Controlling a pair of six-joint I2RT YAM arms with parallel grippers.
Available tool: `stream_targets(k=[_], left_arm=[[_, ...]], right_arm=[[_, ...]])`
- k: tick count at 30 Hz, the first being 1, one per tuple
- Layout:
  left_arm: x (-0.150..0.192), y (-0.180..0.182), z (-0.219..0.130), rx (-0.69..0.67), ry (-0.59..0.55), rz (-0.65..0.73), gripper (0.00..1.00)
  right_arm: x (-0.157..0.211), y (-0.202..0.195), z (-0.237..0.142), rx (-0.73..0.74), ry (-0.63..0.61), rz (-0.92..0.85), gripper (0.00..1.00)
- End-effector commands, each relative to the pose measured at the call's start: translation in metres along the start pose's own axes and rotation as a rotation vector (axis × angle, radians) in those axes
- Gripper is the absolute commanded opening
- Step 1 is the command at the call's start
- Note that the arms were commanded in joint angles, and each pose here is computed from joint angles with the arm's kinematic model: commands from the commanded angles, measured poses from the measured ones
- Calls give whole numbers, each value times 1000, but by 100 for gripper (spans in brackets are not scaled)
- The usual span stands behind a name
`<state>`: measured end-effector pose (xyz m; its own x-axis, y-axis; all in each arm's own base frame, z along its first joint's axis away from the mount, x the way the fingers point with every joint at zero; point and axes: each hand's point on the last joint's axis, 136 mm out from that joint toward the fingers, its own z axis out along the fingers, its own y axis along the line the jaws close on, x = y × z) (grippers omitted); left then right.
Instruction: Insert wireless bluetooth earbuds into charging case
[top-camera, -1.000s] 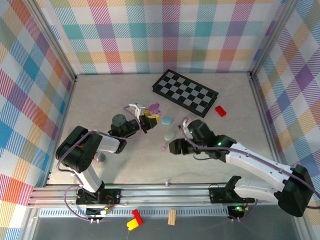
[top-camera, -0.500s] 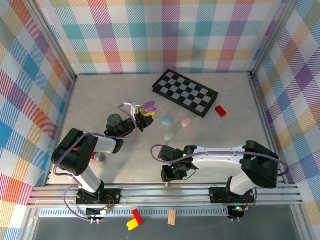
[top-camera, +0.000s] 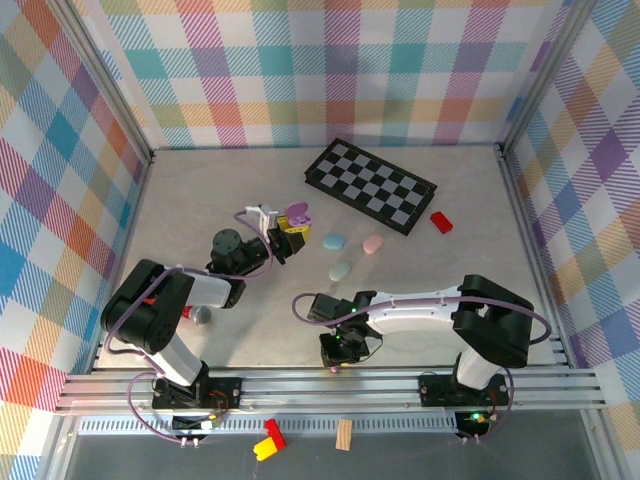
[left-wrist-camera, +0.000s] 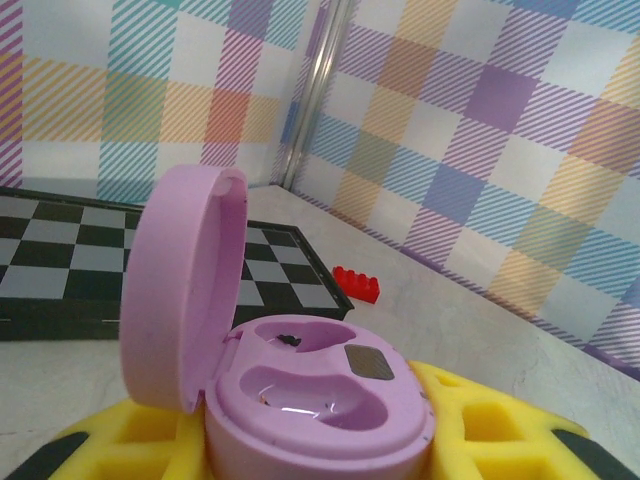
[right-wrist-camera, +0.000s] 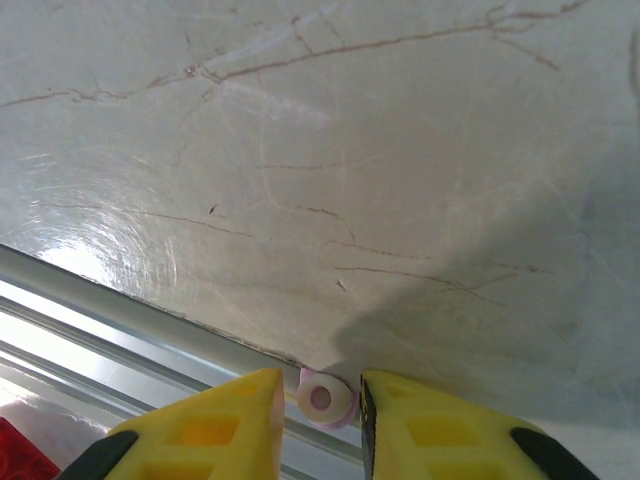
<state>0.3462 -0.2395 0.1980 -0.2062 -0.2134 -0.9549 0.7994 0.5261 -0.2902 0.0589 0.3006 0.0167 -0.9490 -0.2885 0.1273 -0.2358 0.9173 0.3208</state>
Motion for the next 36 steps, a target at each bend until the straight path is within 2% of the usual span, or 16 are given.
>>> stream_targets(k=[1, 7, 16, 21, 29, 32, 36], left_arm=[[-19, -8, -6, 28, -55, 42, 29], [-19, -9, -7, 32, -52, 41, 30], [-20, -6, -10, 25, -54, 45, 29], [-20, -5, -10, 23, -54, 47, 30], [-15, -7, -12, 35, -40, 36, 30], [-12, -6, -12, 34, -32, 31, 29], [-9, -5, -12, 34, -26, 27, 29]], right_arm=[[6, 4, 2, 5, 36, 7, 23], [2, 4, -3, 22, 13, 2, 14], [-7, 11, -42, 2, -76, -40, 13], [-35, -10, -57, 6, -135, -21, 14], [-83, -47, -55, 4, -163, 9, 13], [-93, -53, -52, -30, -151, 24, 14], [-101, -66, -48, -2, -142, 36, 15]])
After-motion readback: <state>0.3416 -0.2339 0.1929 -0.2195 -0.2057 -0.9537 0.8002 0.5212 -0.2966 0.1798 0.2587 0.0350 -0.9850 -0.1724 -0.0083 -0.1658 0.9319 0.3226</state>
